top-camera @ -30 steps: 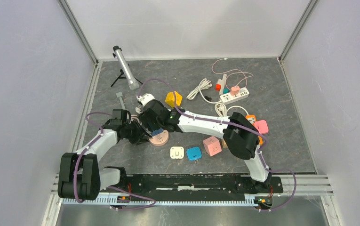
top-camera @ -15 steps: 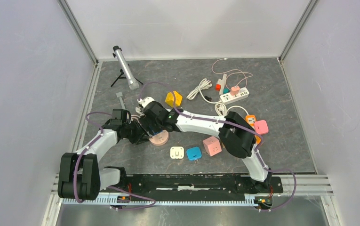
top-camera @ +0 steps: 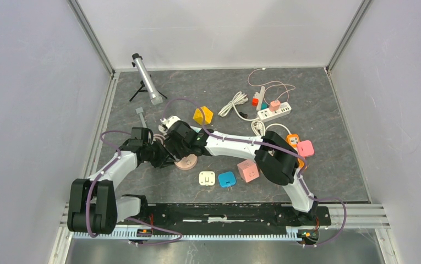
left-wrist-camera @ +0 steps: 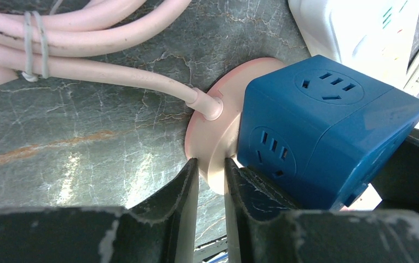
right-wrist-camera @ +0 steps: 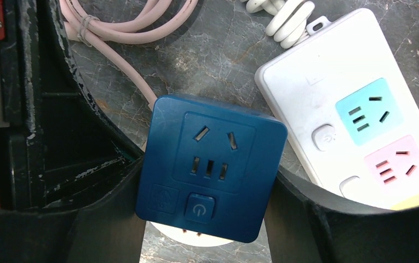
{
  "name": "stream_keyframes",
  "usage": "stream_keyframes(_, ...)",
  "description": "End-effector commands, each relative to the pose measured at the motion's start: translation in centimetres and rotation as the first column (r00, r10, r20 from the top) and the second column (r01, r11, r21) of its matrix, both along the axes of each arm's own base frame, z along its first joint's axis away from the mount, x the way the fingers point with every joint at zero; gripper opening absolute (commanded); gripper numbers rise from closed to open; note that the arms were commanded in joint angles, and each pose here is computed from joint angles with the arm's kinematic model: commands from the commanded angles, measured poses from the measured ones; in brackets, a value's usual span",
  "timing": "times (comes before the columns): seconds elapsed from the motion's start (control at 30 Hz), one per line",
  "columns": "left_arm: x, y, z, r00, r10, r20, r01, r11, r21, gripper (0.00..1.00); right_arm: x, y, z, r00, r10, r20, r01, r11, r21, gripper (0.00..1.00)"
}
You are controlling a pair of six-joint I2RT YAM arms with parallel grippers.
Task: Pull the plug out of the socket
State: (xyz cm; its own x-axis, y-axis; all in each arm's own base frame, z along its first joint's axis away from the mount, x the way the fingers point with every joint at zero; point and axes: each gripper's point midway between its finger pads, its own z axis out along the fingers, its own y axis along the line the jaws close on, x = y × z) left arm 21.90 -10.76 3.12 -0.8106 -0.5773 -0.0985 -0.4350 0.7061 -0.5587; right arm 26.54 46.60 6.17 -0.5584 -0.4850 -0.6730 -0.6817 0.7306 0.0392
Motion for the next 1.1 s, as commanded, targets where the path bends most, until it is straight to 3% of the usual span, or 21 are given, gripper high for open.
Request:
stream_keyframes(0.0,-2.1,2.5,-2.7,0.994,0.057,-0.098,-0.042,0.988,0.147,0.24,1.4,1.6,6.3,0.997,-0.005,0.073,-0.003,0.993,0.116,0.0)
stream_keyframes(0.23,-2.4,2.5,-3.1,0.991,0.052,-0.122,-0.033,0.988,0.15,0.15,-0.1,3.6,9.5,0.994,0.083,0.072,-0.101,0.945,0.312,0.0)
stream_keyframes(0.5,-2.5,2.7,-3.2,0.99,0.049,-0.136,-0.027,0.987,0.161,0.13,0.9,0.9,5.3,0.976,0.086,0.199,-0.101,0.993,0.065,0.0)
stream_keyframes(0.63,-2.6,2.8,-3.3,0.989,0.049,-0.141,-0.026,0.986,0.166,0.1,1.4,-0.1,6.6,0.962,0.086,0.259,-0.11,0.991,0.08,0.0)
stream_keyframes(0.8,-2.7,2.9,-3.4,0.988,0.052,-0.147,-0.026,0.984,0.174,0.09,0.7,1.2,6.8,0.985,0.132,0.11,-0.154,0.962,0.226,0.0)
stream_keyframes(1.07,-2.7,3.1,-3.3,0.988,0.055,-0.143,-0.028,0.983,0.182,0.08,-0.4,1.4,4.4,0.954,0.226,0.196,-0.233,0.972,0.016,0.0)
